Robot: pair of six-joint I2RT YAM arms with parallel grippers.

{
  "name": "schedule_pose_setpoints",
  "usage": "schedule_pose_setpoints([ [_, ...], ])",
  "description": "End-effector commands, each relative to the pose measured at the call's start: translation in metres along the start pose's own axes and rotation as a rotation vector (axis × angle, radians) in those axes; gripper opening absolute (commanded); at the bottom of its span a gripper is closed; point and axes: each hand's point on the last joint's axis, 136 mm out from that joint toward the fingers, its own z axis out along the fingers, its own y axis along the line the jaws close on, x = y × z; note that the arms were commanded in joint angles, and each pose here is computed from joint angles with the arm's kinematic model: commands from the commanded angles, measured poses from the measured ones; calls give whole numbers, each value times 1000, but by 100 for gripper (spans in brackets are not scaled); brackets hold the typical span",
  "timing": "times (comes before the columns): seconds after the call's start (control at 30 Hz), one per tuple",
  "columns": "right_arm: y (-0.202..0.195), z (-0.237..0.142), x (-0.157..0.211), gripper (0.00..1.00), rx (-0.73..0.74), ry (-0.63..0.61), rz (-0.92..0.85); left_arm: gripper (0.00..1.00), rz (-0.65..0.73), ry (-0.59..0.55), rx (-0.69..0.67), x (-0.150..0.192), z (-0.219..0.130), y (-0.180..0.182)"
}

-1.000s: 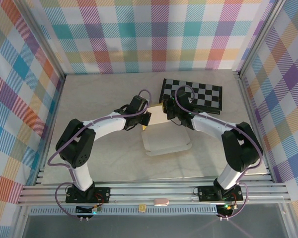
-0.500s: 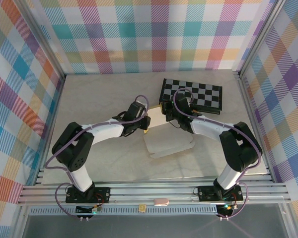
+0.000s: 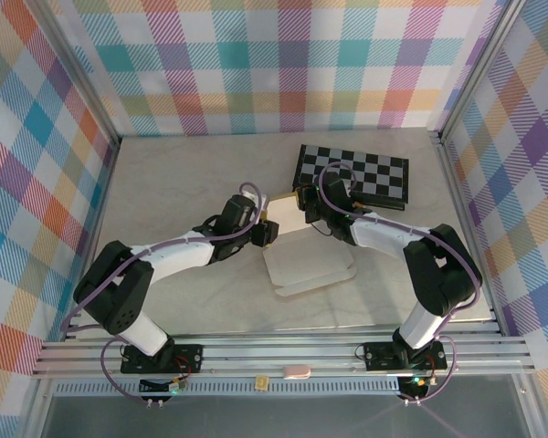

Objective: Fold the paper box

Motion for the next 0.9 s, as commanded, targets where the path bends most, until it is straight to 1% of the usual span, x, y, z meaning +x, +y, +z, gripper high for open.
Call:
schedule_pose_setpoints([
  [0.0,-14,1,-6,0,24,-22,-5,61,0,-70,67,-15,-15,-15],
  [0.23,-14,-1,-7,0,7,-25,-9,63,-34,-104,113,-20,-36,-23],
  [0.33,-12,-2,-7,0,1,-26,-9,63,-49,-114,96,-20,-48,-20],
  [0.43,-8,-2,-6,0,-8,-23,-11,57,-82,-102,57,-9,-58,-7],
  [0.53,-6,-2,-5,0,-13,-20,-13,43,-131,-67,39,8,-55,8],
  [0.6,-5,-2,-5,0,-18,-16,-13,33,-171,-63,36,14,-51,19],
  [0.63,-5,-2,-4,0,-19,-14,-15,29,-186,-66,32,15,-49,24],
  [0.67,-5,-2,-4,0,-19,-11,-16,28,-197,-76,31,13,-48,28],
  [0.73,-5,-2,-3,0,-20,-9,-18,28,-200,-76,40,12,-41,32],
  [0.87,-5,-2,-3,0,-25,-3,-18,33,-176,-43,101,11,-21,24],
])
